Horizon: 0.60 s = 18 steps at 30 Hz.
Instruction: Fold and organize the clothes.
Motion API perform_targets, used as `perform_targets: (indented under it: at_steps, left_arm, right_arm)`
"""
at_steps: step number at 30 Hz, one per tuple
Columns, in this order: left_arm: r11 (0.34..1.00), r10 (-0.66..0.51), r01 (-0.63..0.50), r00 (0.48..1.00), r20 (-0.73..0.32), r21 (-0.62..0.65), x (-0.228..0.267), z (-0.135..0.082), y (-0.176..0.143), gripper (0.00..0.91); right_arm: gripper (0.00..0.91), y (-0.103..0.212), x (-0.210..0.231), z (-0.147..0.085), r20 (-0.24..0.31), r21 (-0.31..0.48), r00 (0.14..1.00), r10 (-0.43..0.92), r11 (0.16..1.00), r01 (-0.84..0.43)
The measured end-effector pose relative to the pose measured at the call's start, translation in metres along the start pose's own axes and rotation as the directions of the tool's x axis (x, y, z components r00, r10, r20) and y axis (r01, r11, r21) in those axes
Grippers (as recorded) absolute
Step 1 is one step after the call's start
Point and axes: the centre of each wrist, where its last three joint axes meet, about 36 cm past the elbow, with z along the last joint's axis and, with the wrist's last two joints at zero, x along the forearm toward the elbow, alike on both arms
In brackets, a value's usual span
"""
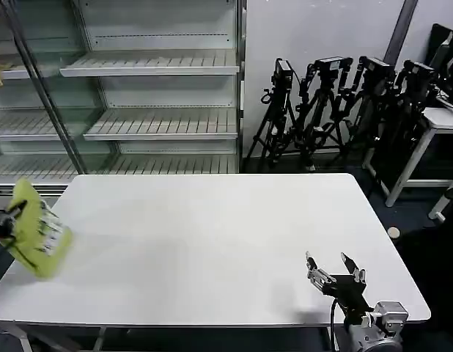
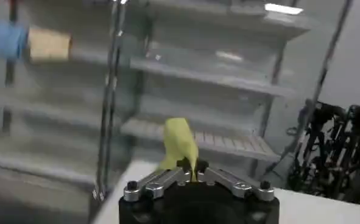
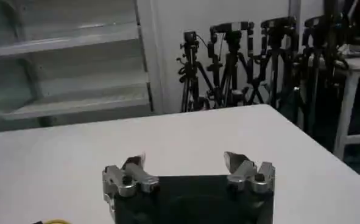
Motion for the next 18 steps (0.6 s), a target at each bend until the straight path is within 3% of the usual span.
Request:
perform_targets:
  at_steps: [2, 5, 9, 14, 18]
  left_arm:
    - [0.997, 0.001, 0.000, 1.000, 0.005, -0.077, 0.001, 0.000, -0.008, 0.020]
    - [0.981, -0.012, 0.013, 1.000, 0.008, -0.195, -0.005, 0.017, -0.020, 0.020]
    - [0.944, -0.018, 0.010, 1.000, -0.023, -0.331, -0.021, 0.068, -0.041, 0.020]
    - [0.905, 0.061, -0.091, 0.995, -0.083, -0.416, -0.033, 0.133, -0.093, 0.020]
    - [0.885, 0.163, -0.187, 0.982, -0.093, -0.427, -0.033, 0.153, -0.143, 0.020]
  right_arm:
    - [0.907, 0.000, 0.001, 0.001, 0.004, 0.000, 1.000, 0.000, 1.000, 0.000]
    - [0.907, 0.000, 0.005, 0.001, 0.014, 0.004, 1.000, 0.006, 1.000, -0.006]
    - [0.907, 0.000, 0.010, 0.001, 0.022, 0.012, 1.000, 0.015, 1.000, -0.016]
    - [0.907, -0.001, 0.016, -0.001, 0.028, 0.023, 0.999, 0.025, 0.999, -0.025]
    - [0.907, 0.000, 0.020, -0.001, 0.026, 0.024, 0.999, 0.028, 0.999, -0.028]
